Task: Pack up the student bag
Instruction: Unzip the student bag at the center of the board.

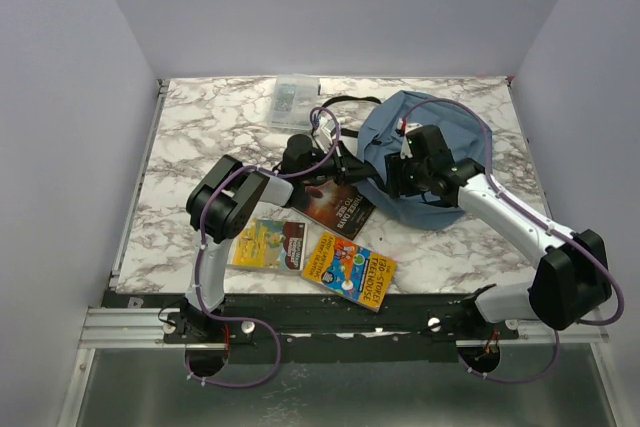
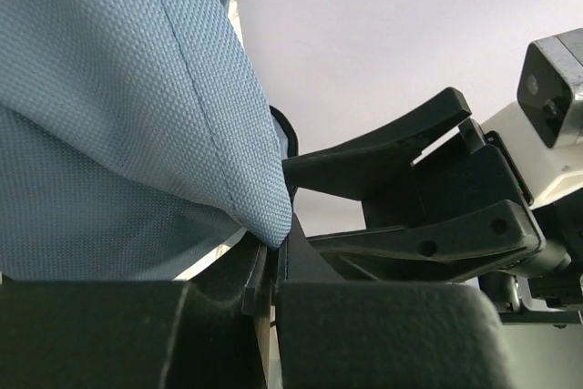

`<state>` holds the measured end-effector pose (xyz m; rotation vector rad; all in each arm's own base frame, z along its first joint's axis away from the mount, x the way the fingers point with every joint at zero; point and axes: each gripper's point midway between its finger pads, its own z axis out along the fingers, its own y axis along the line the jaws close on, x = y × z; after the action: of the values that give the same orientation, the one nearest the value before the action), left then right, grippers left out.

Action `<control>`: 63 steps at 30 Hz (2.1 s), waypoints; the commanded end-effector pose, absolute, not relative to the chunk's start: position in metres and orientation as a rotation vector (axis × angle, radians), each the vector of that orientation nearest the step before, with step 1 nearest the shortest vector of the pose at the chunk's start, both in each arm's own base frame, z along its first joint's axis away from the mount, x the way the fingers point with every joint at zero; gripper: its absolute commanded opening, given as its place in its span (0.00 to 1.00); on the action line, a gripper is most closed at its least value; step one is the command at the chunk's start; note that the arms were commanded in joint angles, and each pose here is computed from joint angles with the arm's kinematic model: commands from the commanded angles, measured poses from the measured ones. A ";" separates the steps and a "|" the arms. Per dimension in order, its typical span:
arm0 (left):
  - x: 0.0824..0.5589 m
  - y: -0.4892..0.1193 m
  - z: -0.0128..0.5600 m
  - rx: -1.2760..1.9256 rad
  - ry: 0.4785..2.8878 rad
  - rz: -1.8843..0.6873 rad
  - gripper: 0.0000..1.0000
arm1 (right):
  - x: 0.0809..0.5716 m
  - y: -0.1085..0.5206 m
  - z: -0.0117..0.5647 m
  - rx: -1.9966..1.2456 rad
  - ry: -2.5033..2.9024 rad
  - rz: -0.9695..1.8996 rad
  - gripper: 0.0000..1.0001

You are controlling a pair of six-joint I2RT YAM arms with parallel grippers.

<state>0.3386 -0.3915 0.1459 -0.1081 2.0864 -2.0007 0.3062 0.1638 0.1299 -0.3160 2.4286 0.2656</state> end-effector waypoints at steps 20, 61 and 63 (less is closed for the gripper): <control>0.333 -0.399 0.169 -0.030 2.053 -2.120 0.00 | 0.348 0.168 0.096 -0.181 2.202 0.206 0.70; 0.329 -0.391 0.109 -0.128 2.459 -1.579 0.54 | 0.370 0.034 0.259 0.266 1.854 -0.669 0.05; 0.324 -0.378 0.118 -0.117 2.426 -1.545 0.60 | 0.366 0.036 0.257 0.260 1.863 -0.634 0.09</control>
<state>0.3315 -0.4026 0.0896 -0.1607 2.4988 -1.6332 0.3764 0.0620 0.2540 0.1879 1.9124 -0.4707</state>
